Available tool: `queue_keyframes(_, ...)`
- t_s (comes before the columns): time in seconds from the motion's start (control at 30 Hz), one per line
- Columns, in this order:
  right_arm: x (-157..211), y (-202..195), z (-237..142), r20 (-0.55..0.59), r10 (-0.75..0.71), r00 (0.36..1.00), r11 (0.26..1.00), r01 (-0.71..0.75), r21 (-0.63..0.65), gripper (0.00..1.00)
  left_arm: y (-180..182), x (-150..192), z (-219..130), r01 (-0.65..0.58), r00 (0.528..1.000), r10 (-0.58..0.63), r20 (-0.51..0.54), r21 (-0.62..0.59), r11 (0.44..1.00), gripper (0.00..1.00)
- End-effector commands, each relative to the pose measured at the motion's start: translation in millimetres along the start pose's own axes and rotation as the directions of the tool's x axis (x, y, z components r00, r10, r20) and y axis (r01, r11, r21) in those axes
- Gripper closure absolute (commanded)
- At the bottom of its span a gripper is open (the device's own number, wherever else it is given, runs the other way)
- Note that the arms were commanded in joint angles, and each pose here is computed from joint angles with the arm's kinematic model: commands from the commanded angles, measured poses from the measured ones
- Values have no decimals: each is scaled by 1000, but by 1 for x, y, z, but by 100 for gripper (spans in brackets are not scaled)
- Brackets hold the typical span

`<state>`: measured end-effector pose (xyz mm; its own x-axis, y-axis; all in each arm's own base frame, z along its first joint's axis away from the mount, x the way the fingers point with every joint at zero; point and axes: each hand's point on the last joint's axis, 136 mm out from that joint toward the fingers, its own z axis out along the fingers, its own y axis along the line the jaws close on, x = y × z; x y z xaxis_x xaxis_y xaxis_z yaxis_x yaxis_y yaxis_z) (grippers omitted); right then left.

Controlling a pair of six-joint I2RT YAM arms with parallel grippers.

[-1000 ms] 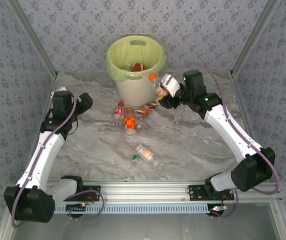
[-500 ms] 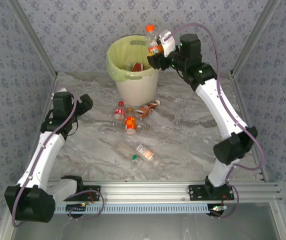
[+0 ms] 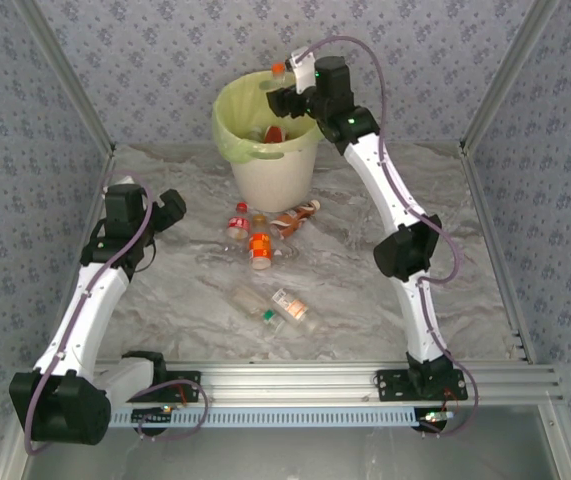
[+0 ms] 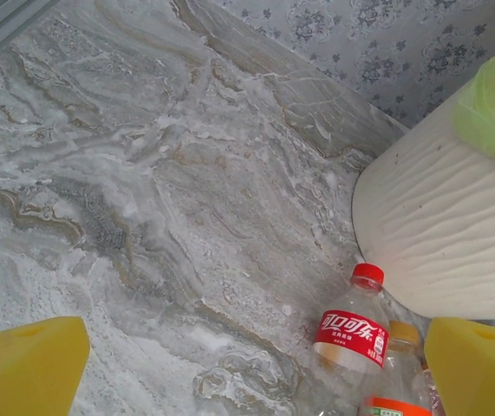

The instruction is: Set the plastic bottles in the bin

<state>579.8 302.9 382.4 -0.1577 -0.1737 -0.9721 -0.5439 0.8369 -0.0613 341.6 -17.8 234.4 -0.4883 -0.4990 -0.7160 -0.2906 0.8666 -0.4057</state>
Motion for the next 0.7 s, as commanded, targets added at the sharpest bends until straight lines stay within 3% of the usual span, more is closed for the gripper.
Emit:
queue_keyframes(0.0, -19, -4, -16, 18, 4, 1000, 999, -5, 50, 13, 2, 5, -3, 3, 1000, -3, -18, 11, 1000, 0)
queue_keyframes(0.37, -14, 8, -51, -6, -22, 1000, 1000, 22, 2, 9, 0, 16, 9, -1, 997, 3, -71, 18, 1000, 1)
queue_keyframes(0.67, -1, 13, -103, 28, 10, 1000, 1000, -11, 15, 7, -4, 24, 17, -17, 992, 21, -121, 34, 999, 1)
